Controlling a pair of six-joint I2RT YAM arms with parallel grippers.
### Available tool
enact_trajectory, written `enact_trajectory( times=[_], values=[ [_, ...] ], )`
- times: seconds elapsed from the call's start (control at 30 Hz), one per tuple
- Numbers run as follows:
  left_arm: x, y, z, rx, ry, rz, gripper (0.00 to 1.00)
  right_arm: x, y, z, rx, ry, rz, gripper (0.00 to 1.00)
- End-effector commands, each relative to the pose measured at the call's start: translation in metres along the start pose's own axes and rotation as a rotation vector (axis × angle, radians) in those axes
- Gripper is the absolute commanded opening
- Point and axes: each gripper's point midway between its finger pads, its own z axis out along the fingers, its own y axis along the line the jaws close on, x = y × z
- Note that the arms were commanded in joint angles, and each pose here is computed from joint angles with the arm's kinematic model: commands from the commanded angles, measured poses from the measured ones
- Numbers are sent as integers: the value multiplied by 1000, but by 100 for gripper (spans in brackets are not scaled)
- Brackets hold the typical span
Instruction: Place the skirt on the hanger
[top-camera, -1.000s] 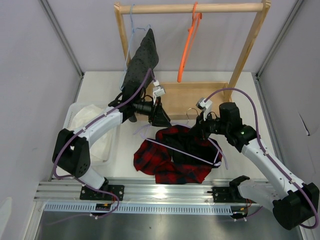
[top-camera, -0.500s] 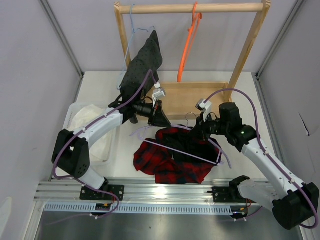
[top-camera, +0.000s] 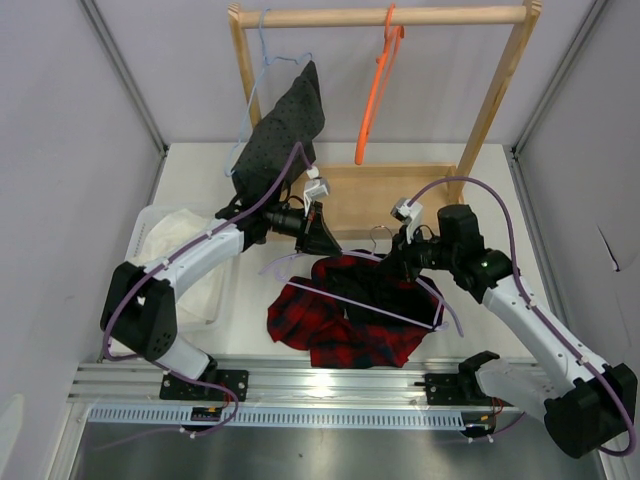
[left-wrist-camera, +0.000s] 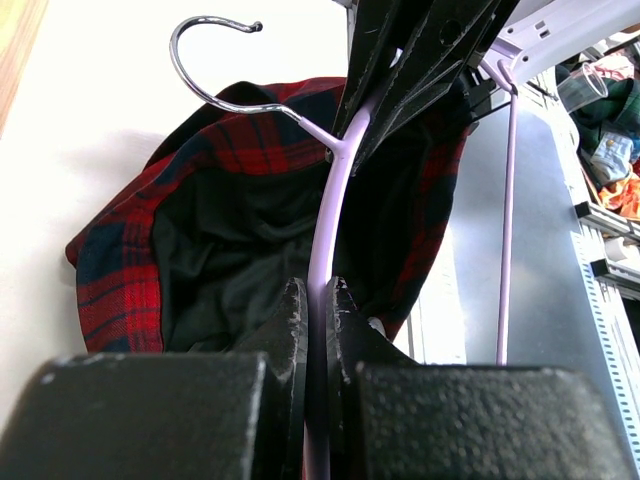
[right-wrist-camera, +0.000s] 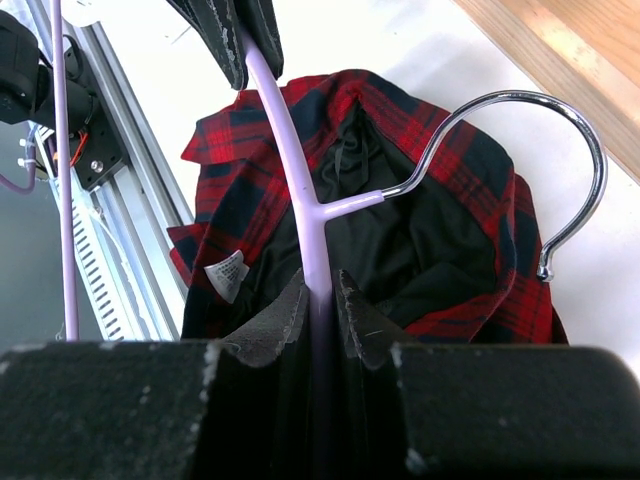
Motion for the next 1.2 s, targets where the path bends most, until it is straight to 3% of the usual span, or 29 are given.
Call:
enact_trajectory(
  times=[0.0, 0.1, 0.3, 0.47, 0.77, 0.93, 1.17],
  values=[
    [-13, -13, 0, 11, -28, 82, 0, -39, 1, -5, 2, -93, -45, 0],
    [-12, -12, 1, 9, -26, 78, 0, -41, 1, -4, -8, -91, -38, 2],
    [-14, -12, 0, -10, -48, 79, 0, -55, 3, -9, -95, -119, -23, 24],
    [-21, -8, -2, -67, -102, 156, 0, -72, 6, -12, -213, -142, 17, 33],
    [-52, -2, -26, -291, -282, 407, 0, -96, -14, -19, -369, -136, 128, 41],
    [-59, 1, -39, -386, -307, 504, 0, -106, -29, -28, -418, -129, 164, 44],
    [-62, 13, -49, -484, -291, 568, 0, -103, -49, -1, -538, -80, 215, 50]
  ],
)
